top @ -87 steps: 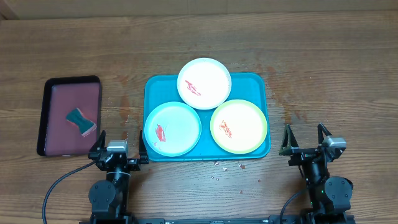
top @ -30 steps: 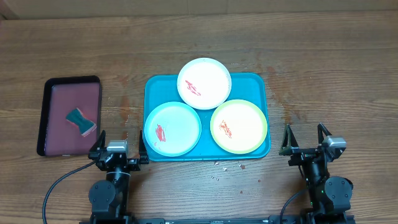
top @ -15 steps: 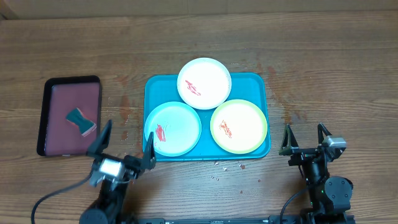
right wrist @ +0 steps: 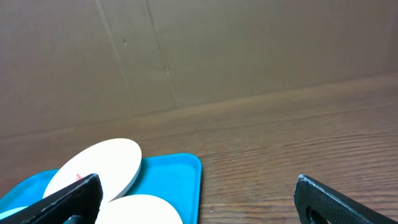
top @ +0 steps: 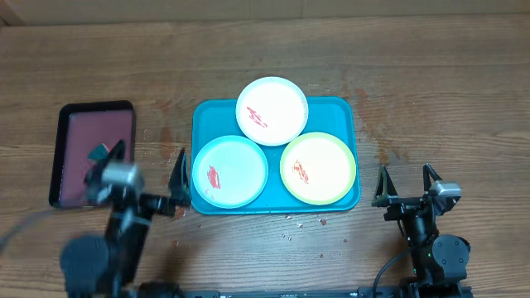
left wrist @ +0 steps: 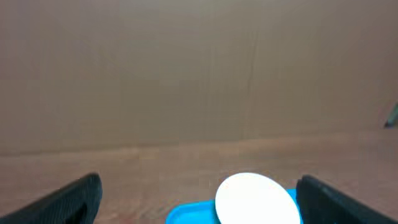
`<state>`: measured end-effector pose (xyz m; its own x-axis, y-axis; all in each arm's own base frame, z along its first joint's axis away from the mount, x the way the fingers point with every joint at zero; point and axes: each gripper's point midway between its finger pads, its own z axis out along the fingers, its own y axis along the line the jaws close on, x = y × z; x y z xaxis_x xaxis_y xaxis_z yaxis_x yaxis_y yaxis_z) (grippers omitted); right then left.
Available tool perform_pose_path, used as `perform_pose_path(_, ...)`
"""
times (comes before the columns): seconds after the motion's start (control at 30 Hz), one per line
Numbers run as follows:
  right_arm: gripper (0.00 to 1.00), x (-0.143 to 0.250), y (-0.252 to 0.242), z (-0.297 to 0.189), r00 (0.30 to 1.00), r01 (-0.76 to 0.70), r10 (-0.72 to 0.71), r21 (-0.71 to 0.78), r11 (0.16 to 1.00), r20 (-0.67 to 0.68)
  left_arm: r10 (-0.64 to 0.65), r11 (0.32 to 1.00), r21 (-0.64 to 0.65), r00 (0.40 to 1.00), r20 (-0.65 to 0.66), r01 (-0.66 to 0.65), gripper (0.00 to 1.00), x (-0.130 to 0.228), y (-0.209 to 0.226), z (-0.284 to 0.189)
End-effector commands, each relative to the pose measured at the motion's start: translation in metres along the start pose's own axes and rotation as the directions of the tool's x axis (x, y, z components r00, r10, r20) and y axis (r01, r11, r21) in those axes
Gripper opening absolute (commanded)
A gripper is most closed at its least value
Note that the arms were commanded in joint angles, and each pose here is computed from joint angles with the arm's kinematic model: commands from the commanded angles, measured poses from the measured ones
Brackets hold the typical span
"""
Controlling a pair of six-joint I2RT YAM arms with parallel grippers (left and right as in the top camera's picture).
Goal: Clean dirty plates on tray and stack at the side
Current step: 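Move the left gripper over the sponge in the water tray, then lower the left gripper and grasp the green sponge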
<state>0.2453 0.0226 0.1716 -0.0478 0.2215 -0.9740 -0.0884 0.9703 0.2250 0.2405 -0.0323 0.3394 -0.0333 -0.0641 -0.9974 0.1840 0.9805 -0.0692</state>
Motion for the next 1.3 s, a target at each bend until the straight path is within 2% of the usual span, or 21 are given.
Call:
perform_pose_path(0.0, 1.00, 0.002, 0.001, 0.000, 1.000, 0.005, -0.005, -0.009, 1.000, 0.001, 0.012, 0.988, 0.156, 0.978, -0.206, 0.021, 1.00, 0.001, -0.023, 0.028)
perform_pose_path(0.07, 1.00, 0.002, 0.001, 0.000, 1.000, 0.005, -0.005, -0.009, 1.000, 0.001, 0.023, 0.980, 0.195, 0.968, -0.251, 0.027, 1.00, 0.000, -0.027, 0.039)
perform_pose_path(0.13, 1.00, 0.002, 0.001, 0.000, 1.000, 0.005, -0.005, -0.009, 1.000, 0.001, 0.024, 0.988, 0.154, 0.957, -0.291, 0.022, 1.00, 0.000, -0.017, 0.054)
perform_pose_path(0.23, 1.00, 0.003, 0.001, 0.000, 1.000, 0.005, -0.005, -0.009, 1.000, 0.000, -0.084, 0.996, -0.043, 0.918, -0.388, 0.072, 1.00, 0.002, 0.014, 0.071)
perform_pose_path(0.33, 1.00, 0.002, 0.001, 0.000, 1.000, 0.005, -0.005, -0.009, 1.000, 0.001, -0.184, 0.965, -0.258, 0.827, -0.532, 0.049, 1.00, 0.013, 0.049, 0.080)
perform_pose_path(0.4, 1.00, 0.002, 0.001, 0.000, 1.000, 0.005, -0.005, -0.009, 1.000, 0.001, -0.248, 0.934, -0.357, 0.760, -0.600, 0.023, 1.00, 0.021, 0.068, 0.085)
perform_pose_path(0.43, 1.00, 0.002, 0.001, 0.000, 1.000, 0.005, -0.005, -0.009, 1.000, 0.001, -0.345, 0.894, -0.446, 0.699, -0.626, 0.041, 1.00, 0.032, 0.083, 0.088)
perform_pose_path(0.5, 1.00, 0.002, 0.001, 0.000, 1.000, 0.005, -0.005, -0.009, 1.000, 0.001, -0.474, 0.825, -0.558, 0.647, -0.597, 0.089, 1.00, 0.043, 0.104, 0.088)
perform_pose_path(0.57, 1.00, 0.002, 0.001, 0.000, 1.000, 0.005, -0.005, -0.009, 1.000, 0.001, -0.587, 0.735, -0.665, 0.613, -0.529, 0.131, 1.00, 0.053, 0.129, 0.084)
perform_pose_path(0.7, 1.00, 0.002, 0.001, 0.000, 1.000, 0.005, -0.005, -0.009, 1.000, 0.001, -0.775, 0.506, -0.836, 0.538, -0.332, 0.213, 1.00, 0.072, 0.185, 0.067)
perform_pose_path(0.77, 1.00, 0.002, 0.001, 0.000, 1.000, 0.005, -0.005, -0.009, 1.000, 0.001, -0.825, 0.451, -0.867, 0.469, -0.314, 0.214, 1.00, 0.087, 0.195, 0.055)
perform_pose_path(0.8, 1.00, 0.002, 0.001, 0.000, 1.000, 0.005, -0.005, -0.009, 1.000, 0.001, -0.858, 0.407, -0.896, 0.412, -0.308, 0.179, 1.00, 0.101, 0.202, 0.041)
perform_pose_path(0.87, 1.00, 0.002, 0.001, 0.000, 1.000, 0.005, -0.005, -0.009, 1.000, 0.001, -0.879, 0.374, -0.916, 0.370, -0.301, 0.143, 1.00, 0.113, 0.209, 0.031)
perform_pose_path(1.1, 1.00, 0.002, 0.001, 0.000, 1.000, 0.005, -0.005, -0.009, 1.000, 0.001, -0.908, 0.341, -0.935, 0.292, -0.300, 0.099, 1.00, 0.152, 0.227, 0.041)
perform_pose_path(1.27, 1.00, 0.002, 0.001, 0.000, 1.000, 0.005, -0.005, -0.009, 1.000, 0.001, -0.921, 0.336, -0.940, 0.226, -0.316, 0.056, 1.00, 0.202, 0.246, 0.060)
